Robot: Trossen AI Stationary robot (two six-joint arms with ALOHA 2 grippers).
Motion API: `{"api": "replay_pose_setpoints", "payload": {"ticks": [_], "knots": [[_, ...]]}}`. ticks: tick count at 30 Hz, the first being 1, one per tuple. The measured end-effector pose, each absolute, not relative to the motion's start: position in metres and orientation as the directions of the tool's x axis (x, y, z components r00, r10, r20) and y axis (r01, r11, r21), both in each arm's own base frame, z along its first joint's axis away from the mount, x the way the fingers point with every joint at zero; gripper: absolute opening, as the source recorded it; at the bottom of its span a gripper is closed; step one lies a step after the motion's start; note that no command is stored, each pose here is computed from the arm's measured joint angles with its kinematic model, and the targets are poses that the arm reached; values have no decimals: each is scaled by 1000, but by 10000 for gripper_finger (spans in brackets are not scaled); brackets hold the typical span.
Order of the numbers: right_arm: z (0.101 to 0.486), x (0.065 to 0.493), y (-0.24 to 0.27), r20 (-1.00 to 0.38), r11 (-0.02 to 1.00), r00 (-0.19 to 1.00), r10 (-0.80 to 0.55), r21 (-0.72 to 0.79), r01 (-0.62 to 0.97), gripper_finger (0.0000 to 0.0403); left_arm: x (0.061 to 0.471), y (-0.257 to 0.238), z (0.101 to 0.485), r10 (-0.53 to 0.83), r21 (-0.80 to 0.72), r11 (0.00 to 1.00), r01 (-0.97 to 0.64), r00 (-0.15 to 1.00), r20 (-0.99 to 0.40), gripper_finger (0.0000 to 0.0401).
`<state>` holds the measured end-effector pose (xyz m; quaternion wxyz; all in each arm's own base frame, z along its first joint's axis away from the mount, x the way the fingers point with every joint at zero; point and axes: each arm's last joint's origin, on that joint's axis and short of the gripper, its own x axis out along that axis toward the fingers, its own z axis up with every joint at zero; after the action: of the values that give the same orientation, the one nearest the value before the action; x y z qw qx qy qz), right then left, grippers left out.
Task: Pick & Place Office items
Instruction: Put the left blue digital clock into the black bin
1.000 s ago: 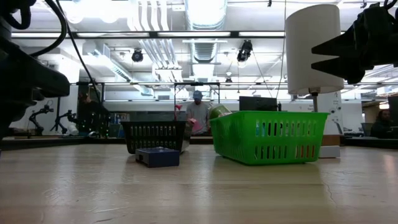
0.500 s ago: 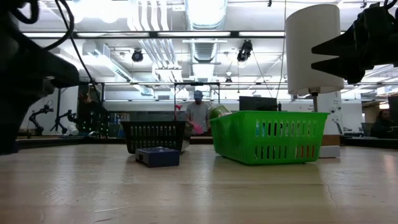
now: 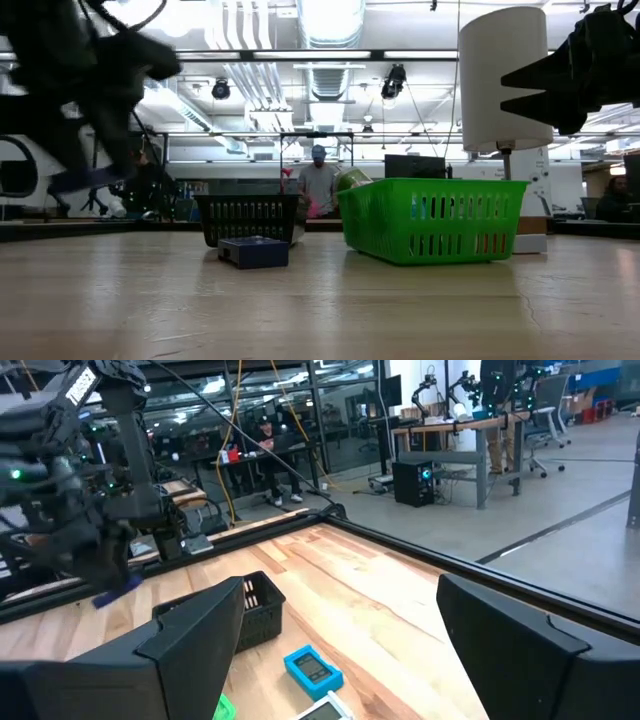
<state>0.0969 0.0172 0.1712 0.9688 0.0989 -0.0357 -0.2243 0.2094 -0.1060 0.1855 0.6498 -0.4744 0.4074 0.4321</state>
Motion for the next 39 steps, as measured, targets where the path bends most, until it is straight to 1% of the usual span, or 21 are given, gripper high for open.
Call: {"api": "replay_pose_setpoints", "payload": {"ticks": [3,6,14,19,24,30,39], "knots": [[171,97,17,24,880,897,-441,207,427,327,216,-93,197,244,-284,267,-921,349,-905,162],[171,97,17,25,880,897,-442,207,428,327,224,-77,206,302,-266,347,-899,376,-876,162],[171,97,17,25,880,897,-442,207,427,327,251,-27,230,362,-185,510,-840,405,-840,163],[171,97,17,25,880,897,-442,208,428,327,263,0,237,338,-173,632,-755,470,-815,163],[171,97,17,25,880,897,-441,208,427,327,272,19,238,309,-175,710,-682,525,-793,163],[171,97,17,25,880,897,-442,207,428,327,284,32,223,252,-152,772,-617,517,-818,163],[171,97,17,25,880,897,-442,208,427,327,302,35,192,163,-133,843,-522,482,-861,163]]}}
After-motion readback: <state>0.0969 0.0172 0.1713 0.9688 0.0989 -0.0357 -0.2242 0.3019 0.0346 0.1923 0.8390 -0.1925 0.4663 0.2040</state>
